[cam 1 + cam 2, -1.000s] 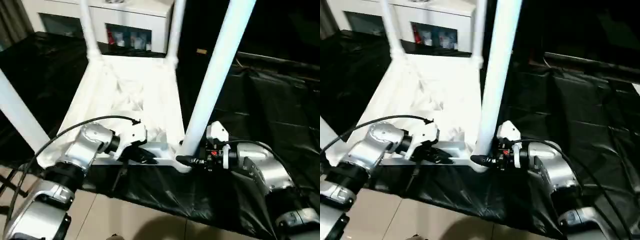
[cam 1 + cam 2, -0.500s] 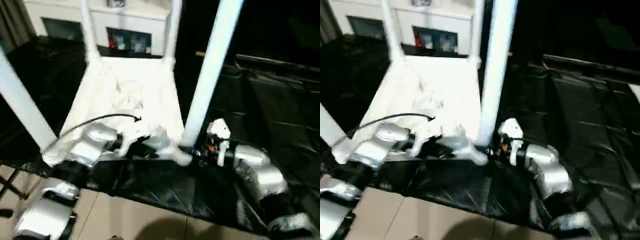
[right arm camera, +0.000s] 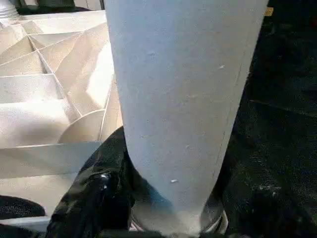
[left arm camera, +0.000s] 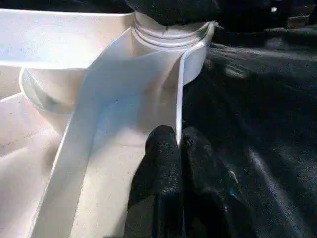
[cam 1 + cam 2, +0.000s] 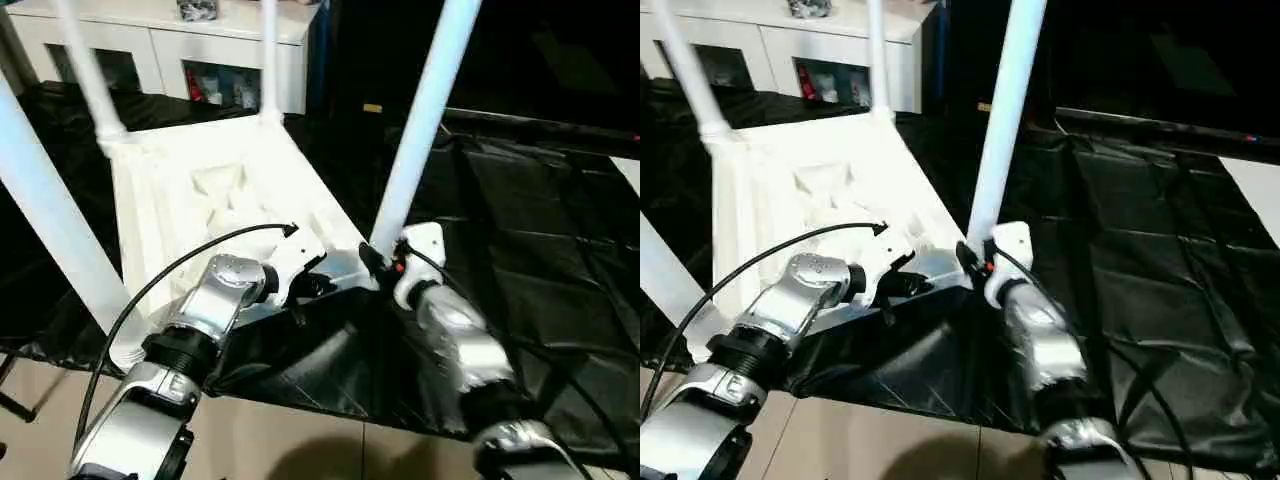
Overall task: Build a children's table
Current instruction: Rotate leg to tighten
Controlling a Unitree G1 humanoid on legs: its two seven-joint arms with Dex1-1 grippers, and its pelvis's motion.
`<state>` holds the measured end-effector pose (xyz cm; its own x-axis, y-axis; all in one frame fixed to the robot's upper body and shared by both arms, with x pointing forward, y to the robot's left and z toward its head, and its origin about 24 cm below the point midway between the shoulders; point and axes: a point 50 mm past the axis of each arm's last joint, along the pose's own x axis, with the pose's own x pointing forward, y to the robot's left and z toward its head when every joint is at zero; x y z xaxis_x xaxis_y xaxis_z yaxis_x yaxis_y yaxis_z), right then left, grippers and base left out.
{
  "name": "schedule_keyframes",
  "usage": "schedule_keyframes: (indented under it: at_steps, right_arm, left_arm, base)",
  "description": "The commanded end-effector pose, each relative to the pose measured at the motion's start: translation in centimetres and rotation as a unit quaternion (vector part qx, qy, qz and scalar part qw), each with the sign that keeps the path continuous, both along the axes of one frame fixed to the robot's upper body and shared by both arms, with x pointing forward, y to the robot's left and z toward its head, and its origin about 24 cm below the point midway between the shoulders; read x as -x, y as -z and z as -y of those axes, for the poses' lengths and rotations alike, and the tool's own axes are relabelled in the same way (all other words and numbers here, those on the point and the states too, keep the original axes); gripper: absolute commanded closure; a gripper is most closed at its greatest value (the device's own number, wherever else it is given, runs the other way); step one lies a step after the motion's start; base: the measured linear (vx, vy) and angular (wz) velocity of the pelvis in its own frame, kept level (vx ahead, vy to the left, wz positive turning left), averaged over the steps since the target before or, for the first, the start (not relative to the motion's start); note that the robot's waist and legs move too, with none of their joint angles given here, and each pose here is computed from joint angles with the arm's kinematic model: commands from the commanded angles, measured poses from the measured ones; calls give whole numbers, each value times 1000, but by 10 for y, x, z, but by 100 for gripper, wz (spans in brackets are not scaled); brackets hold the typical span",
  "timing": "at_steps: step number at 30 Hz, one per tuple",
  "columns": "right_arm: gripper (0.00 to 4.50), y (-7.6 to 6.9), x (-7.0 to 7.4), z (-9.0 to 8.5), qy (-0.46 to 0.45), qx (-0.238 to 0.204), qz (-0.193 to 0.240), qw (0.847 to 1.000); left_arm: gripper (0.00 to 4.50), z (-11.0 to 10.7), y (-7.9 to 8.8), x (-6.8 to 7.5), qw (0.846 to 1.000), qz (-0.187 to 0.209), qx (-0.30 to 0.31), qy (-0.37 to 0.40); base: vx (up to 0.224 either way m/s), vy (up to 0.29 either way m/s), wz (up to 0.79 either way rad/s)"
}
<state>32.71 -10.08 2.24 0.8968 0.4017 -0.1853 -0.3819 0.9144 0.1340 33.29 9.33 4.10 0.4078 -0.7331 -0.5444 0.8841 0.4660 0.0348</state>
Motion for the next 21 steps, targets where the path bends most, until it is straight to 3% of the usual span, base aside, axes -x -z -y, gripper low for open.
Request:
schedule_keyframes:
  at_steps: [1,5,8,11,14,15,21]
  right_arm:
    - [177,16,19,-45,-109,-36,-46,992]
    - [156,14,18,-26,-127,-43,-36,990]
    - [123,14,17,-2,-158,-14,-27,987]
    - [123,11,17,15,-200,4,-20,980]
    - [123,5,20,25,-265,17,-18,964]
    - [123,2,22,31,-306,28,-20,951]
    - [123,-5,25,44,-382,47,-29,923]
  left_arm:
    - [450,31,-5,3,999,7,28,28]
    - [450,23,-5,4,999,5,24,47]
    - [450,12,-7,8,996,6,26,82]
    - [450,2,-10,11,993,4,29,116]
    - [450,-9,-14,14,988,7,18,152]
    - [450,-14,-17,16,984,4,20,174]
    - [450,-21,-22,21,976,-7,18,219]
  base:
    - [0,0,0]
    - [0,0,0]
    - [0,0,0]
    - [18,-7,1]
    - [72,-16,4]
    - [0,0,0]
    - [0,0,0]
